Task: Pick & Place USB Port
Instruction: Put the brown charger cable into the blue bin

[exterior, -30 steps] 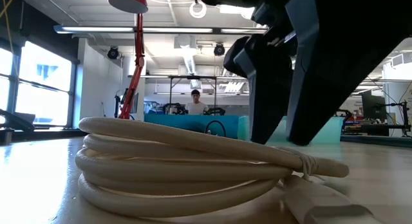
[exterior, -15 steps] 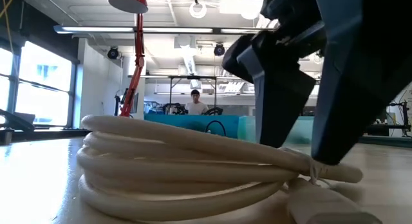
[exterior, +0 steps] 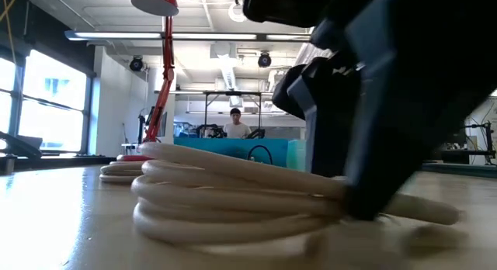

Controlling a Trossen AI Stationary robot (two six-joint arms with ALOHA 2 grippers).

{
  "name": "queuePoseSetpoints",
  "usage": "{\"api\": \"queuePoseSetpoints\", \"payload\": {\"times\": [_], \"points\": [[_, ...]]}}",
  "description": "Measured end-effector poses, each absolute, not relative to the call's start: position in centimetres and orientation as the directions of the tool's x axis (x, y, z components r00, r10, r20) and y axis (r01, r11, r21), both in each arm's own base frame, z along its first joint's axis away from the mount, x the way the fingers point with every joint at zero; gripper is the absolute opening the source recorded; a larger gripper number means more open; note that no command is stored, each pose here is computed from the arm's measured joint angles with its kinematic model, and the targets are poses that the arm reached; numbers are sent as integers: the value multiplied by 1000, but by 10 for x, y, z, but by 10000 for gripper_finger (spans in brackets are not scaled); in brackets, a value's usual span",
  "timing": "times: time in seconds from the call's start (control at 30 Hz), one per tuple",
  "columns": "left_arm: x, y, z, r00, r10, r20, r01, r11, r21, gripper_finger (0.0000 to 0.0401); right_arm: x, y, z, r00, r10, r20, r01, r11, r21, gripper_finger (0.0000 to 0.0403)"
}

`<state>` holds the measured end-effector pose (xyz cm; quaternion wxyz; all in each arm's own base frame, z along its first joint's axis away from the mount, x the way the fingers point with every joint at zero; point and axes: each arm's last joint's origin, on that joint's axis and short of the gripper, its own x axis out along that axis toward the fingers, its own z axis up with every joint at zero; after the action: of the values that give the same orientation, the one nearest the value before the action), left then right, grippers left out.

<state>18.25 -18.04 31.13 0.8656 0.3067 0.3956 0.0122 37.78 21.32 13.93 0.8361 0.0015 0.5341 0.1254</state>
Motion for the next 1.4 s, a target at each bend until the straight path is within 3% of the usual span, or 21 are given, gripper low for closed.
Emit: {"api": "queuePoseSetpoints", "payload": {"times": [0.2, 0.6, 0.77, 0.97, 1.4], "points": [[182, -181, 311, 672, 240, -700, 245, 821, 516, 133, 383, 204, 140, 399, 215, -891, -180, 972, 154, 30], [182, -181, 310, 664, 226, -713, 258, 825, 503, 133, 383, 198, 154, 432, 199, -879, -31, 978, 207, 30], [182, -182, 310, 664, 225, -713, 258, 826, 502, 133, 389, 193, 191, 577, 109, -810, -38, 994, 106, 30], [182, -182, 310, 664, 225, -713, 258, 826, 501, 133, 391, 182, 202, 644, -22, -764, 11, 1000, -20, 30], [182, -182, 310, 664, 224, -714, 259, 826, 500, 133, 400, 170, 206, 676, -27, -737, 2, 999, -35, 30]]}}
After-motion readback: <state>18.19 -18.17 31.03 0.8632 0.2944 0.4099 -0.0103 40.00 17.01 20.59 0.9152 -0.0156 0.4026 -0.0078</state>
